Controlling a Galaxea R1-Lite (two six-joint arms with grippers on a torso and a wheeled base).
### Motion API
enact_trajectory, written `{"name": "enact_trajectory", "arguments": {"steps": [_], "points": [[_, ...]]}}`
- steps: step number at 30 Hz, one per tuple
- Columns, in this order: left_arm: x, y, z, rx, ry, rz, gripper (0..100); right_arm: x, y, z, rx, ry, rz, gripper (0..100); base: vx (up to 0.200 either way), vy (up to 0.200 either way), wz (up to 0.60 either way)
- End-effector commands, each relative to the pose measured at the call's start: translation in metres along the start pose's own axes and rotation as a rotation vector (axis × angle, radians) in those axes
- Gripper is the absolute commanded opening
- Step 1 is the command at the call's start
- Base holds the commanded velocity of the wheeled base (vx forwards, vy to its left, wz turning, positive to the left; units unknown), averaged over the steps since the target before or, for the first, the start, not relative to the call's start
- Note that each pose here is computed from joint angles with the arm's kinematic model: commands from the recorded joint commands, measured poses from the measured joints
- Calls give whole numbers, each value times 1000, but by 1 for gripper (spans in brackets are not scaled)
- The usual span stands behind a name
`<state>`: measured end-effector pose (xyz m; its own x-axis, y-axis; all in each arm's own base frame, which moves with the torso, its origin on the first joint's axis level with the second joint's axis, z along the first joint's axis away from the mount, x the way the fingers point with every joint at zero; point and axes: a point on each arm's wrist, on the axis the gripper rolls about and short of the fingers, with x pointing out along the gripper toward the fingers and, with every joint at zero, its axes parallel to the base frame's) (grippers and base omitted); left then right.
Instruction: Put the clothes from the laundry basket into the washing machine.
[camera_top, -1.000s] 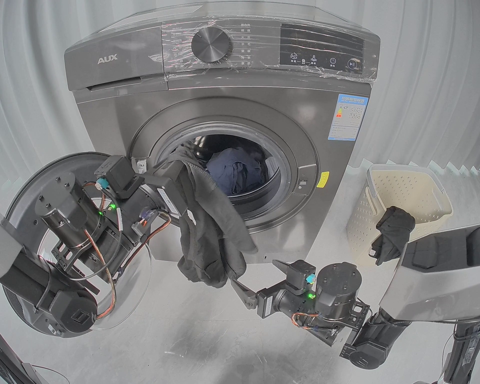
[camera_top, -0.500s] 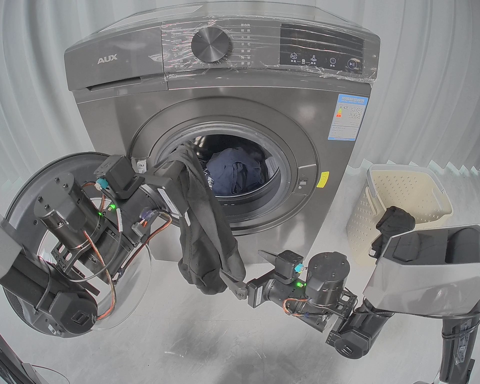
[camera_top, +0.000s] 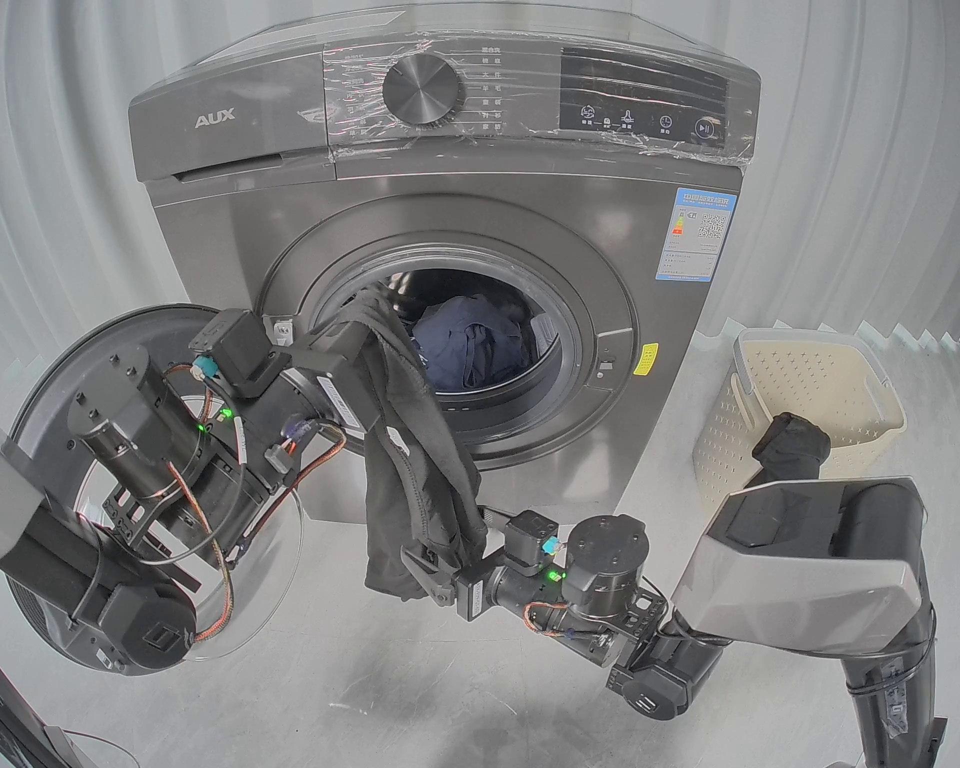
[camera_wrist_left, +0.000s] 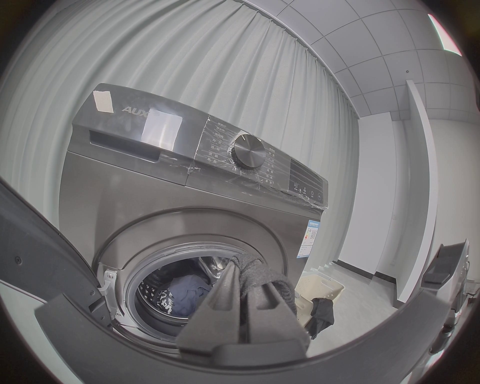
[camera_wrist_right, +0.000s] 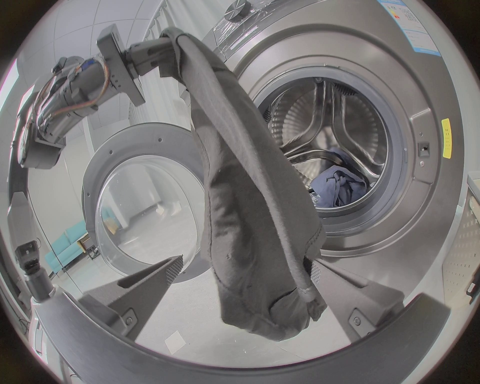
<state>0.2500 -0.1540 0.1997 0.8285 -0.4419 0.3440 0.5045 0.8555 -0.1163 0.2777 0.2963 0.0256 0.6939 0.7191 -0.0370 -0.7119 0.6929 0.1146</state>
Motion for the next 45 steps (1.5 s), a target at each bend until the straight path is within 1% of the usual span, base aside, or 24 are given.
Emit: {"name": "enact_trajectory", "arguments": {"steps": [1,2,6,10,14,16,17,20,25,27,28,30,33,35,36,37,41,43,44,45], "points": [[0,-4,1,-7,-2,-12,0,12,-2,-16,-7,14,-9,100,0,0,0],[-1,-5,1,-6,-4,-13,0,16,-3,-18,-13,8,-14,100,0,0,0],[-1,-5,1,-6,-4,-15,0,31,-7,-22,-12,-26,-35,100,0,0,0],[-1,-5,1,-6,-5,-15,0,40,-9,-26,-11,-34,-65,100,0,0,0],[0,-5,1,-7,-5,-13,0,50,-13,-30,-3,-44,-118,100,0,0,0],[0,-5,1,-7,-5,-13,0,50,-13,-30,-3,-44,-118,100,0,0,0],[0,-5,1,-7,-5,-13,0,55,-15,-33,0,-52,-131,100,0,0,0],[0,-5,2,-8,-7,-12,0,61,-14,-33,2,-71,-130,100,0,0,0],[0,-5,1,-8,-7,-12,0,63,-13,-33,4,-77,-129,100,0,0,0],[1,-5,2,-8,-11,-14,0,64,-15,-32,8,-85,-147,100,0,0,0],[1,-5,3,-10,-13,-14,0,65,-15,-33,10,-88,-156,0,0,0,0],[1,-5,3,-10,-13,-14,0,67,-16,-34,18,-93,-158,0,0,0,0],[1,-4,2,-8,-12,-11,0,68,-18,-30,25,-114,-163,0,0,0,0],[1,-2,2,-4,-11,-4,0,67,-22,-25,27,-127,-172,0,0,0,0],[1,1,1,-1,-8,4,0,66,-29,-23,28,-129,-187,0,0,0,0],[1,3,1,3,-5,11,0,65,-34,-18,30,-138,-198,0,0,0,0],[1,18,-2,23,11,52,0,50,-57,13,36,-172,-251,0,0,0,0],[0,25,-4,32,26,69,0,44,-64,27,35,-193,-268,0,0,0,0],[-1,26,-4,34,27,72,0,43,-65,30,37,-198,-272,0,0,0,0],[-3,32,-6,39,43,81,0,37,-70,41,37,-214,-283,0,0,0,0]]}}
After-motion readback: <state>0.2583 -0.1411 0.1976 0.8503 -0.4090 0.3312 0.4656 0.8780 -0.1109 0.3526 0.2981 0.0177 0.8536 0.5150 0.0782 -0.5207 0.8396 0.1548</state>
